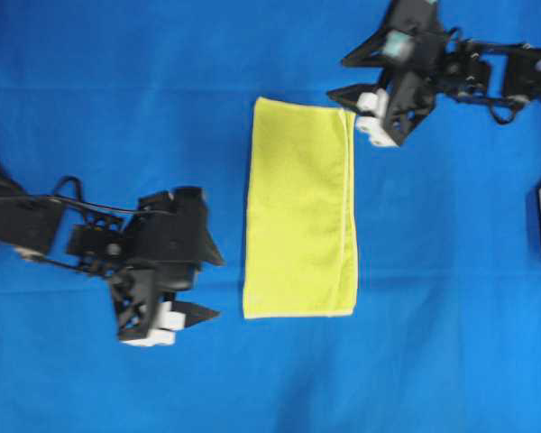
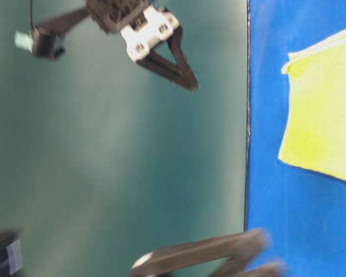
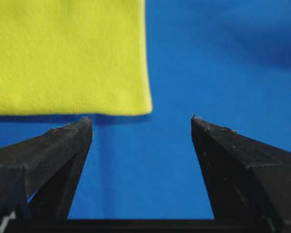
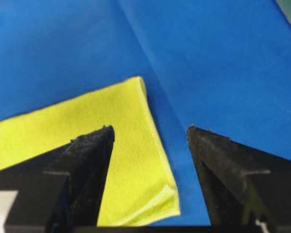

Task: Fold the yellow towel.
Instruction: 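Release the strip and move both grippers outward, then grasp the strip's top corners with both grippers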

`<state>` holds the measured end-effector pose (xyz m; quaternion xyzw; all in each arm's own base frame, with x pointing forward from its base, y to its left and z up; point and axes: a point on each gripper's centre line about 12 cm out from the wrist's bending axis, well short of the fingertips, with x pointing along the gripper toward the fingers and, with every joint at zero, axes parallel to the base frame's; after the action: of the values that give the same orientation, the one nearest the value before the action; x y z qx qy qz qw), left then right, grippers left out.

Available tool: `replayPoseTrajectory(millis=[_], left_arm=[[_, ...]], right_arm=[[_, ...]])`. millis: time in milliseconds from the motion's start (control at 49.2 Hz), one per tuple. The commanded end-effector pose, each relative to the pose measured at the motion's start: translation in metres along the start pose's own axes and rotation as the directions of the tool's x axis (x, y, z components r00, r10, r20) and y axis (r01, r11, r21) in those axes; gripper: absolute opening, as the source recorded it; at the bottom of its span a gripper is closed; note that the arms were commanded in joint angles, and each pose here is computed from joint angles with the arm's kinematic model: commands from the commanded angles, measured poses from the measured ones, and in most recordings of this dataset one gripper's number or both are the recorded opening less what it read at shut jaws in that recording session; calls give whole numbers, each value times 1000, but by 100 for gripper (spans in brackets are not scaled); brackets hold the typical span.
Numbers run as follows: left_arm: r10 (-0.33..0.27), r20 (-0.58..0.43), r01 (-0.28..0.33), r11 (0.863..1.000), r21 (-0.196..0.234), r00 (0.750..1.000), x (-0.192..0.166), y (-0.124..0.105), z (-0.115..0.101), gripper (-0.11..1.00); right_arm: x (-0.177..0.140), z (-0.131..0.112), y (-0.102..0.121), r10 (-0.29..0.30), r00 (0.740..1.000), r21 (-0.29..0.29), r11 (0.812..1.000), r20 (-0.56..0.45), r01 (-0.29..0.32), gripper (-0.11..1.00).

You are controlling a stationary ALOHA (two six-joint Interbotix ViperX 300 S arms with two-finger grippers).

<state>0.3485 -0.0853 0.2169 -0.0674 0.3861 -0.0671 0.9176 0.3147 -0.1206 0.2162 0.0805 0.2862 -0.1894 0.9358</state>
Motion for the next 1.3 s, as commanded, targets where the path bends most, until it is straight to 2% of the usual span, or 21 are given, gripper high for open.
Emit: replayPoseTrajectory(millis=[0,81,163,244,366,468,793,936,1119,1282], left_arm=[[-6,109,7,1000,-6,994,-25,6,13,77],[13,189,-9,1000,-23,982,-35,21,10,77],[36,289,-27,999,-36,957,-46,37,5,77],[53,368,-46,999,-28,928,-53,48,-2,77],[73,459,-75,997,-13,885,-59,60,-17,76],[87,507,-87,996,-23,858,-61,68,-24,76],[93,514,-99,995,-16,853,-56,70,-16,76],[132,510,-128,991,-43,850,-51,83,-9,76],[228,485,-201,974,-106,844,-37,118,3,76],[327,410,-284,945,-163,851,-14,161,-3,76]], right_arm=[[-18,6,2,21,996,5,1000,86,-21,63],[-30,0,4,41,989,5,999,144,-42,63],[-41,-6,6,62,977,8,998,203,-65,63],[-50,-17,7,84,965,9,996,250,-89,63],[-52,-37,8,101,958,29,993,270,-112,63],[-52,-46,7,103,957,45,992,273,-119,63],[-52,-42,7,103,953,47,992,285,-121,63],[-46,-38,2,76,963,69,993,260,-98,63],[-21,-40,-10,24,990,95,995,142,-38,63],[7,-42,-19,-17,1000,97,995,2,17,63]])
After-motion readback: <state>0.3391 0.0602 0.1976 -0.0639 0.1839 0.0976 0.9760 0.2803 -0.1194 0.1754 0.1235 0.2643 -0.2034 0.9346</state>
